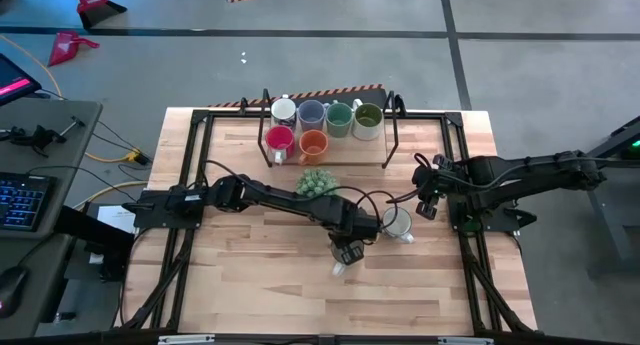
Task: Place coffee mugs
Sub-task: Put the yellow mug on the shelf
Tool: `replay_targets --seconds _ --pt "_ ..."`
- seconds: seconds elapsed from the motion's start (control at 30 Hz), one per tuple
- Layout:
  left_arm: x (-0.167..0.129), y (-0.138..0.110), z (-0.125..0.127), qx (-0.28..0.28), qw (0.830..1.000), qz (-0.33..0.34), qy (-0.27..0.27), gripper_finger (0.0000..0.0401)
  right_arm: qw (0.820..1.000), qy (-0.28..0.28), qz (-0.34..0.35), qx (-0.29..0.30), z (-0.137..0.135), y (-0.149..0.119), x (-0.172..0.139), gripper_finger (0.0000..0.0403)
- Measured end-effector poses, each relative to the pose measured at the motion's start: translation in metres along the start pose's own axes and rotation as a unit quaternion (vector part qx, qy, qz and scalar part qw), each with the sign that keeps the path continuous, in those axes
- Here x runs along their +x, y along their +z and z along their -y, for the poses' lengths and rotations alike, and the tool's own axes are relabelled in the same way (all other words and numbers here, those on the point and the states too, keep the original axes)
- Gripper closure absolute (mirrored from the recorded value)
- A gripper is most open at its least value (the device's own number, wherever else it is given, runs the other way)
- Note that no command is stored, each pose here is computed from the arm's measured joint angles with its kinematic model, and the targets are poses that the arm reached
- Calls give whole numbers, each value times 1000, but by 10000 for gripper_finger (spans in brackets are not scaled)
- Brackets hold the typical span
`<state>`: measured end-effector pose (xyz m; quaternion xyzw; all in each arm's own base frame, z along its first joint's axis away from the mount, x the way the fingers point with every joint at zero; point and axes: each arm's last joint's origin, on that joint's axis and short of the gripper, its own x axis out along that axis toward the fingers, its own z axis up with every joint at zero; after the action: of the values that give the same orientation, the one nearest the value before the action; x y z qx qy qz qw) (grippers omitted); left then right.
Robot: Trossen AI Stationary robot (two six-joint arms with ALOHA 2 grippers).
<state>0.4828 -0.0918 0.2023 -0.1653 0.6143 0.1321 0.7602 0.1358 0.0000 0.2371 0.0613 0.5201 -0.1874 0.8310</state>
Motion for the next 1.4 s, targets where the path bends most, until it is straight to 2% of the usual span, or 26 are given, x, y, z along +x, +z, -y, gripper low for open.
replay_targets --seconds 0.2,0.57,0.97,1.23,1.4 --pt "0 0 0 6 1000 -2 -3 382 1000 0 0 0 0 0 0 292" --pt "0 1 -1 13 1000 -2 -5 330 1000 0 0 0 0 0 0 292" --pt "-2 6 -8 0 1000 -16 -26 242 1000 7 -3 0 0 0 0 292" --pt "-45 6 -11 11 999 -2 -51 226 1000 4 -14 -3 0 -2 0 292" --pt "-87 0 -16 16 997 23 -68 226 1000 5 -16 -4 0 -3 0 292"
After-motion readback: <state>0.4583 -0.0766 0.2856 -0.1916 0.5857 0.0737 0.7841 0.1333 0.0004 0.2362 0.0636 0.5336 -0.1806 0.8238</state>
